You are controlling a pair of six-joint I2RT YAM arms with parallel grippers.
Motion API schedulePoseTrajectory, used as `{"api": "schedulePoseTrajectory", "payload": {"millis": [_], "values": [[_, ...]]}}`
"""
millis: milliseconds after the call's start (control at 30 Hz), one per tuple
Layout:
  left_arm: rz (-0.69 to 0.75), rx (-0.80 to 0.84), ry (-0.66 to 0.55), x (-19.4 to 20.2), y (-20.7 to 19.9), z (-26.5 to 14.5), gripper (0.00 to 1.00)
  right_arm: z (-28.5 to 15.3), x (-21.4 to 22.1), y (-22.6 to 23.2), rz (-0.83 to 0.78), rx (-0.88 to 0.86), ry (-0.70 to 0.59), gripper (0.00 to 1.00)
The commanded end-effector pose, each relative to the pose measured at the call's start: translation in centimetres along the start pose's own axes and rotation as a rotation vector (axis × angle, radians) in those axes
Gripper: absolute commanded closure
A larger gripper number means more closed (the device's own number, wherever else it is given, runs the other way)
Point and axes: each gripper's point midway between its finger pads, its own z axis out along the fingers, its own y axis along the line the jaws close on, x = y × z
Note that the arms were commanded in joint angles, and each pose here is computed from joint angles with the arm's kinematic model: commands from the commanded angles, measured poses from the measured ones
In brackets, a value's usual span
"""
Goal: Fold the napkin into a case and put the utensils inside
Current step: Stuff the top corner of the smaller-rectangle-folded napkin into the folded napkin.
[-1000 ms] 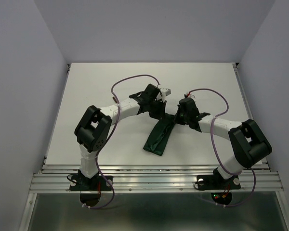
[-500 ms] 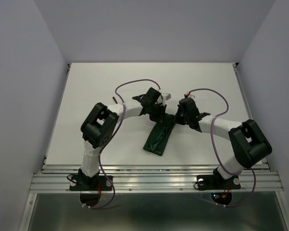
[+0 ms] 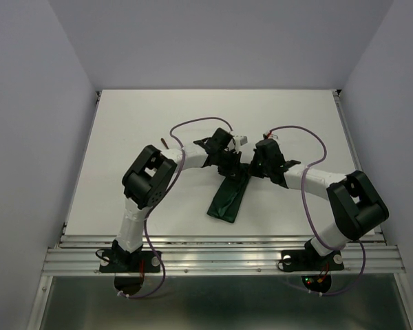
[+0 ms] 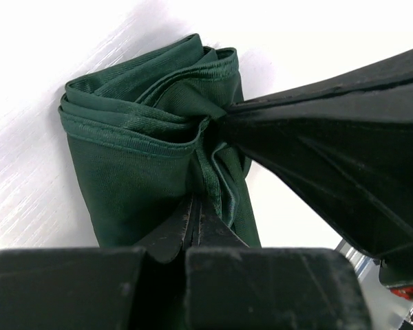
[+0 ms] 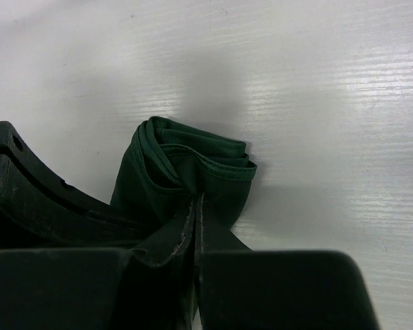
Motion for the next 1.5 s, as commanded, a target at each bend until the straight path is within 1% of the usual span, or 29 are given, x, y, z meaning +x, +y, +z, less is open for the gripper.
{"api": "schedulePoseTrajectory", "payload": {"millis": [0, 133, 267, 500, 767, 1033, 1100, 1467], "values": [[0.017, 0.037, -0.022, -0.8, -1.0, 0.1, 1.0, -1.3, -2.8, 2.1, 0.005, -0.058, -0.069, 0.99], [0.027, 0.048, -0.03, -1.1, -1.4, -0.3, 1.0, -1.6, -2.4, 1.7, 0.002, -0.044, -0.056, 0.99], [0.059, 0.066, -0.09, -2.9, -2.9, -2.4, 1.0, -1.7, -2.3, 1.4, 0.0, -0.035, -0.055, 0.99], [0.086, 0.062, -0.133, -4.8, -3.6, -4.3, 1.0, -1.5, -2.0, 1.3, -0.003, -0.033, -0.047, 0.99], [0.066, 0.101, -0.104, -4.6, -3.5, -2.5, 1.0, -1.7, -2.2, 1.4, -0.003, -0.037, -0.053, 0.99], [0.055, 0.119, -0.111, -5.2, -3.4, -1.7, 1.0, -1.6, -2.2, 1.5, -0.002, -0.038, -0.051, 0.99], [0.044, 0.145, -0.109, -5.2, -3.8, -1.4, 1.0, -1.5, -2.2, 1.5, -0.001, -0.038, -0.049, 0.99], [0.022, 0.139, -0.096, -4.8, -3.0, -0.1, 1.0, -1.7, -2.4, 1.7, 0.0, -0.045, -0.053, 0.99]]}}
